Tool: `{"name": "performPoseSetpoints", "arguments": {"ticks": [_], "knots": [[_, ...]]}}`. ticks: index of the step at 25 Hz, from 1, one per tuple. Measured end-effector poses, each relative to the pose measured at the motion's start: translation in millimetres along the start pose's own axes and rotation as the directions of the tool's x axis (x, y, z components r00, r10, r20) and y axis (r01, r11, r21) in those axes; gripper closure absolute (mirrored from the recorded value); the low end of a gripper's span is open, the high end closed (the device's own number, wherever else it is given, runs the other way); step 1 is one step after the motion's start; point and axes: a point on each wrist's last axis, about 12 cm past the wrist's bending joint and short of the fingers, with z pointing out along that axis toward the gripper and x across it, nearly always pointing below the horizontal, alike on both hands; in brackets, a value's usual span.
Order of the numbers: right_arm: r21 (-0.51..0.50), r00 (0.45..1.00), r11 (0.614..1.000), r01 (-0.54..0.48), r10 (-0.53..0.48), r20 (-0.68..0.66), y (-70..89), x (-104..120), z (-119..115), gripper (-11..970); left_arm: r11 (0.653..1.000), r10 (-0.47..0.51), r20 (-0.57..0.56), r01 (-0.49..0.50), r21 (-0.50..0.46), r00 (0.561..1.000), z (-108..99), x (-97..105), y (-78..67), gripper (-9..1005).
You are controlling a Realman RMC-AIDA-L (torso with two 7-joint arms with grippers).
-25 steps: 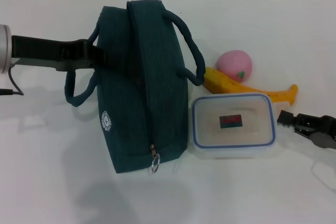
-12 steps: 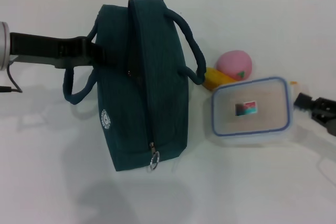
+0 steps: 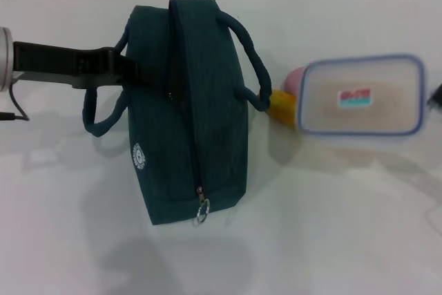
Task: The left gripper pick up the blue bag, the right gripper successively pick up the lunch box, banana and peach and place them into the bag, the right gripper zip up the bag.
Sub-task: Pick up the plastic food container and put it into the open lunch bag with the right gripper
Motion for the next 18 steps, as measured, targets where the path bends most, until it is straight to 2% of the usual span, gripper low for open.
{"name": "performPoseSetpoints", "arguments": {"ticks": [4, 7, 12, 18], "knots": [[-0.119, 0.997, 0.992, 0.029, -0.021, 0.068, 14.1, -6.2, -2.3, 866, 1.000, -0.002, -0.004, 0.002, -0.001, 1.000, -0.5, 0.3, 1.6, 966], [-0.220, 0.994, 0.974, 0.057, -0.036, 0.101, 24.8, -13.8, 4.8, 866, 1.000, -0.003, -0.009, 0.003, 0.002, 1.000, 0.1, 0.3, 1.9, 967], [-0.324, 0.996, 0.942, 0.080, -0.060, 0.071, 34.0, -25.8, 36.3, 866, 0.999, 0.009, -0.043, -0.007, 0.033, 0.999, 6.9, 0.2, -2.8, 967], [-0.353, 0.995, 0.930, 0.101, -0.094, 0.035, 36.3, -34.3, 74.4, 863, 0.991, 0.034, -0.091, -0.023, 0.128, 0.995, 25.3, -1.4, -12.8, 966]]}}
